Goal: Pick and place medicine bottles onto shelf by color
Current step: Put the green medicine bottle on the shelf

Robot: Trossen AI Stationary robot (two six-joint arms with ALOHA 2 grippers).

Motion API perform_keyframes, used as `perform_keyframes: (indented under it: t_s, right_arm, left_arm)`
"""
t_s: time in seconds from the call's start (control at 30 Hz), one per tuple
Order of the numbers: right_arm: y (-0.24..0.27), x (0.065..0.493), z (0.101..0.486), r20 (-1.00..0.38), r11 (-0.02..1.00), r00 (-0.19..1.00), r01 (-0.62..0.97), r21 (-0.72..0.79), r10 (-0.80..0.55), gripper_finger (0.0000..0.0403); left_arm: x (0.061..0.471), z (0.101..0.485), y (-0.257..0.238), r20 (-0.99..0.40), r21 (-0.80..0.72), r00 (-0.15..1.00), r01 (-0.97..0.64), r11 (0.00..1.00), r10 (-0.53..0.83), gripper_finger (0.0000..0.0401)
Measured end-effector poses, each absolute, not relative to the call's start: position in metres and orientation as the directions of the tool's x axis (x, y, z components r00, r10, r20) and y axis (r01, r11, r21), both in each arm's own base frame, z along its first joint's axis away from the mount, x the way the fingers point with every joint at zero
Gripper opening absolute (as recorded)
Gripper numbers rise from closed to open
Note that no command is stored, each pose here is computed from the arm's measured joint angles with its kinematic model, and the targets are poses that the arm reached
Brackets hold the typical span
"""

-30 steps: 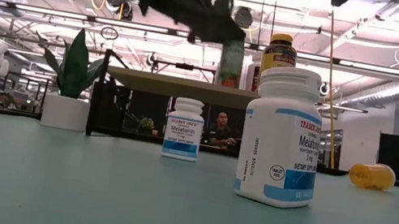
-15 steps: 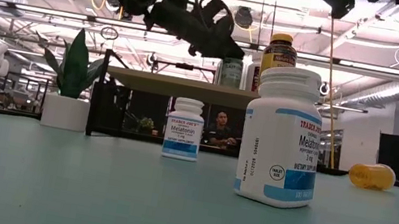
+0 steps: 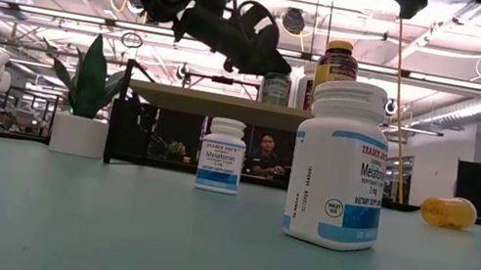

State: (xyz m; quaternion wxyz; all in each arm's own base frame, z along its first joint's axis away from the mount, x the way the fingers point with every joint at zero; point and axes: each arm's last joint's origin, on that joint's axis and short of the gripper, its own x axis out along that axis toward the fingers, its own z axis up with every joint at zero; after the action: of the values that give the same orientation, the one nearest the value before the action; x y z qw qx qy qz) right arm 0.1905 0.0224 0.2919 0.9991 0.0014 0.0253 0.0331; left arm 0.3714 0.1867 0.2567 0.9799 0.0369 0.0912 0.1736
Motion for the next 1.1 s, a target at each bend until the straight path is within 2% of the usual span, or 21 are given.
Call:
perform_keyframes:
  t_s: [0.37, 0.53, 0.87, 1.0, 1.1]
  right_arm:
    - [0.022, 0.191, 0.292, -0.051, 0.998, 0.996, -0.066, 0.004, 0.067, 0.0313]
    - [0.022, 0.190, 0.291, -0.058, 0.998, 0.996, -0.067, 0.004, 0.067, 0.0313]
    - [0.022, 0.191, 0.291, -0.059, 0.998, 0.996, -0.069, 0.004, 0.070, 0.0313]
    - [0.022, 0.191, 0.291, -0.056, 0.998, 0.996, -0.069, 0.004, 0.069, 0.0313]
    - [0.022, 0.191, 0.293, -0.044, 0.997, 0.997, -0.070, 0.011, 0.070, 0.0313]
  left_arm:
    - [0.372, 0.258, 0.185, -0.156, 0.098, 0.926, -0.332, 0.938, 0.344, 0.0338]
    - [0.373, 0.264, 0.176, -0.154, 0.078, 0.931, -0.323, 0.943, 0.332, 0.0358]
    - [0.358, 0.304, 0.127, -0.201, 0.118, 0.945, -0.236, 0.964, 0.256, 0.0348]
    - [0.347, 0.324, 0.105, -0.207, 0.189, 0.933, -0.257, 0.948, 0.294, 0.0337]
    - [0.347, 0.321, 0.095, -0.255, 0.216, 0.911, -0.272, 0.938, 0.323, 0.0324]
